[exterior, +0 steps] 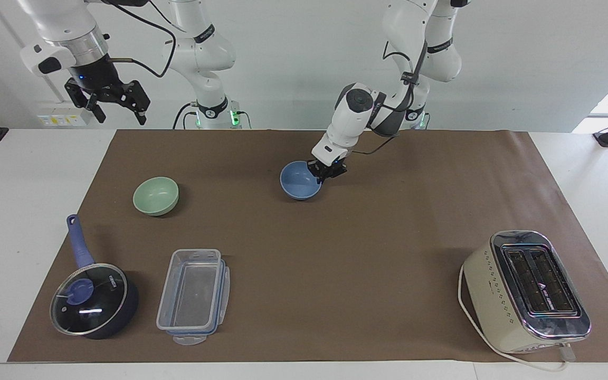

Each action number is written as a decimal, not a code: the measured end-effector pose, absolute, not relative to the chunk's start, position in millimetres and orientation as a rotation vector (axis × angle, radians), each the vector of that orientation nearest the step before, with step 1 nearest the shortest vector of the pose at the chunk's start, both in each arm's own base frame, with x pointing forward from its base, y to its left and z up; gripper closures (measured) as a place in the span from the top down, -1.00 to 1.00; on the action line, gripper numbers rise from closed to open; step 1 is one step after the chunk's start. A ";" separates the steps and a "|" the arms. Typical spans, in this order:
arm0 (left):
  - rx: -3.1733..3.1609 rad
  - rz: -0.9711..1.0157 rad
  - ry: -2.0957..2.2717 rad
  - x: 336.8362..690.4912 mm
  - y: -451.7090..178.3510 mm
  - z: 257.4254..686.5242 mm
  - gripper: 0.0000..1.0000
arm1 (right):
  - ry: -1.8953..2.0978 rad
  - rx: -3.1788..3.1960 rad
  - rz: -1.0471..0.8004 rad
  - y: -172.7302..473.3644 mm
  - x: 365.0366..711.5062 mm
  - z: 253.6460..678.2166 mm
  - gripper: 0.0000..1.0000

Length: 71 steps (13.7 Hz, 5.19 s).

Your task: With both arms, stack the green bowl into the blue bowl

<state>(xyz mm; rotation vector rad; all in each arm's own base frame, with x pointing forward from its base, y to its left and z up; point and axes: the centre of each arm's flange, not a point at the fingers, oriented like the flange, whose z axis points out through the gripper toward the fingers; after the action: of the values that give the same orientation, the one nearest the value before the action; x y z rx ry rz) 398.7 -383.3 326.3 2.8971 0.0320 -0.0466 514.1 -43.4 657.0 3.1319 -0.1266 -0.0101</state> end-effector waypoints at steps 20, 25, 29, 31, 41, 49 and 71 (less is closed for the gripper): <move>3.084 0.272 -0.299 560.2 -87.5 570.6 1.00 | 0.189 3.130 -0.050 -157.5 500.4 344.7 1.00; 3.100 0.179 -0.375 568.4 -47.5 633.1 1.00 | 0.194 3.137 -0.082 -153.7 492.7 329.8 0.93; 3.101 0.116 -0.382 564.0 -48.3 631.5 1.00 | 0.165 3.159 -0.080 -153.4 492.3 326.4 -0.05; 3.101 0.109 -0.380 563.6 -47.7 631.2 1.00 | 0.146 3.174 -0.077 -153.1 492.6 324.3 -0.53; 3.101 0.100 -0.378 562.8 -46.9 631.2 1.00 | 0.227 3.251 -0.102 -145.8 523.2 445.1 -0.91; 3.101 0.101 -0.378 562.8 -46.9 631.6 1.00 | 0.107 3.247 -0.104 48.1 547.8 489.3 -0.91; 3.101 0.102 -0.377 562.8 -46.8 631.9 1.00 | -0.005 3.268 -0.168 264.2 444.0 371.5 -0.91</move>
<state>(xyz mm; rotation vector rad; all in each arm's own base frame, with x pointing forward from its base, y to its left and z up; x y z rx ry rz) 562.8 -46.8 631.9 3.1014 -0.3774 0.1020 444.0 264.2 371.5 3.2678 -0.0049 -0.1682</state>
